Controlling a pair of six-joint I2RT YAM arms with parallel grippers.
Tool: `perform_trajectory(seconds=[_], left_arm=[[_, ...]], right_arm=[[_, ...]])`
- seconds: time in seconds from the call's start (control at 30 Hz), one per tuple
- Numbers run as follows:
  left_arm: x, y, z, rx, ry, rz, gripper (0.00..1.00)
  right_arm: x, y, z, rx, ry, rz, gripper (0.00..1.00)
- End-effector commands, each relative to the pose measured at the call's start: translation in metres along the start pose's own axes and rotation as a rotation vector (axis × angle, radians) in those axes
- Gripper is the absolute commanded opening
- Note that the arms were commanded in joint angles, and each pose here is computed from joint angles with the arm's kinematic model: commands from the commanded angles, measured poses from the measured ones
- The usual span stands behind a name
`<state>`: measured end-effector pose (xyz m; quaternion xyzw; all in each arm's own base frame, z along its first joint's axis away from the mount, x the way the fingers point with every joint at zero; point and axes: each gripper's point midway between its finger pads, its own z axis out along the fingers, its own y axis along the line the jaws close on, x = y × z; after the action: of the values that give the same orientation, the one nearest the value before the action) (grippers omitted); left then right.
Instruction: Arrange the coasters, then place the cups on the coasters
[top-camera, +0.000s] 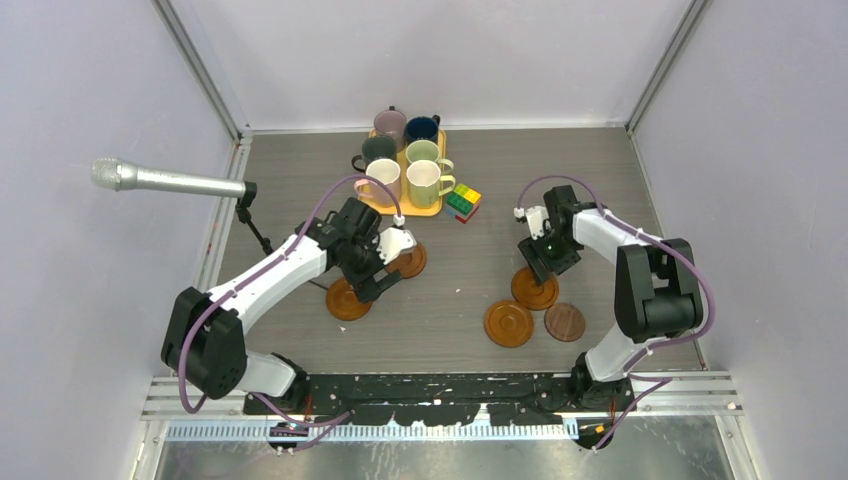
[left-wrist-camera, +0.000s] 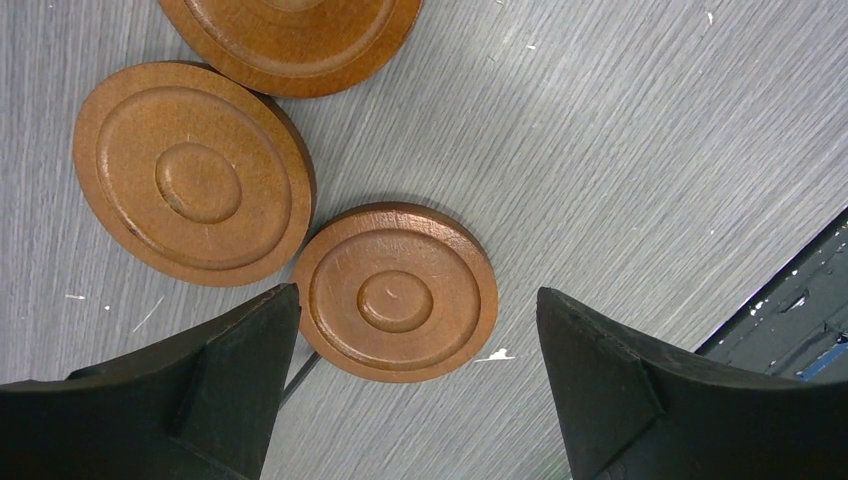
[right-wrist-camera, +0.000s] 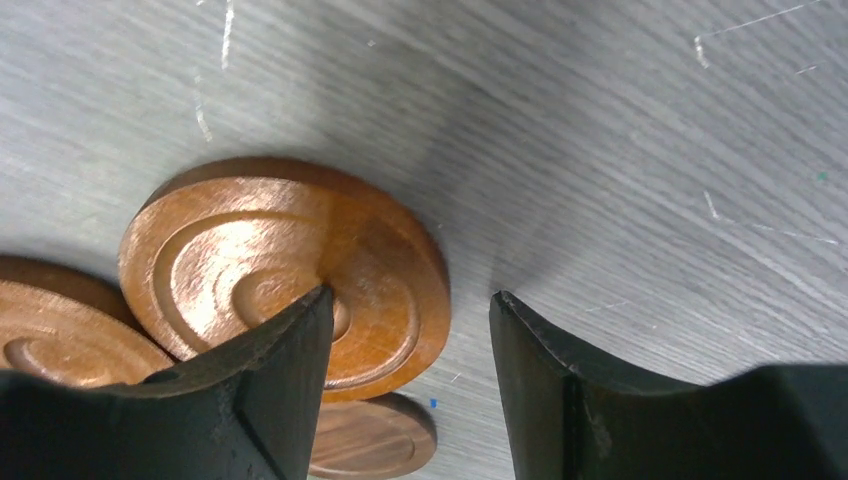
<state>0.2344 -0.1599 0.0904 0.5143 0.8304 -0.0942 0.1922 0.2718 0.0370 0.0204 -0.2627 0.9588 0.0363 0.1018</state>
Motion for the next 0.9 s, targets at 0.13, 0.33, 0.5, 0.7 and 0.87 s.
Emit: perform_trajectory(seconds=[0.13, 0.33, 0.5, 0.7, 0.87], left_arm=[[-0.016, 0.004, 0.001, -0.017, -0.060, -0.003, 0.90], [-0.017, 0.007, 0.002, -0.032, -0.066, -0.010, 0.90], [-0.017, 0.006, 0.006, -0.027, -0.068, -0.024, 0.90], [-0.015, 0.006, 0.009, -0.030, -0.062, -0.034, 0.90], [-0.014, 0.007, 0.010, -0.038, -0.053, -0.043, 0.91]], right_arm=[[0.001, -0.052, -0.002, 0.113, 0.006, 0.095, 0.59], [0.040, -0.103, -0.011, 0.188, 0.053, 0.164, 0.56], [0.077, -0.138, -0.016, 0.193, 0.094, 0.235, 0.54], [0.106, -0.160, -0.028, 0.208, 0.116, 0.263, 0.53], [0.120, -0.178, -0.039, 0.241, 0.127, 0.279, 0.53]])
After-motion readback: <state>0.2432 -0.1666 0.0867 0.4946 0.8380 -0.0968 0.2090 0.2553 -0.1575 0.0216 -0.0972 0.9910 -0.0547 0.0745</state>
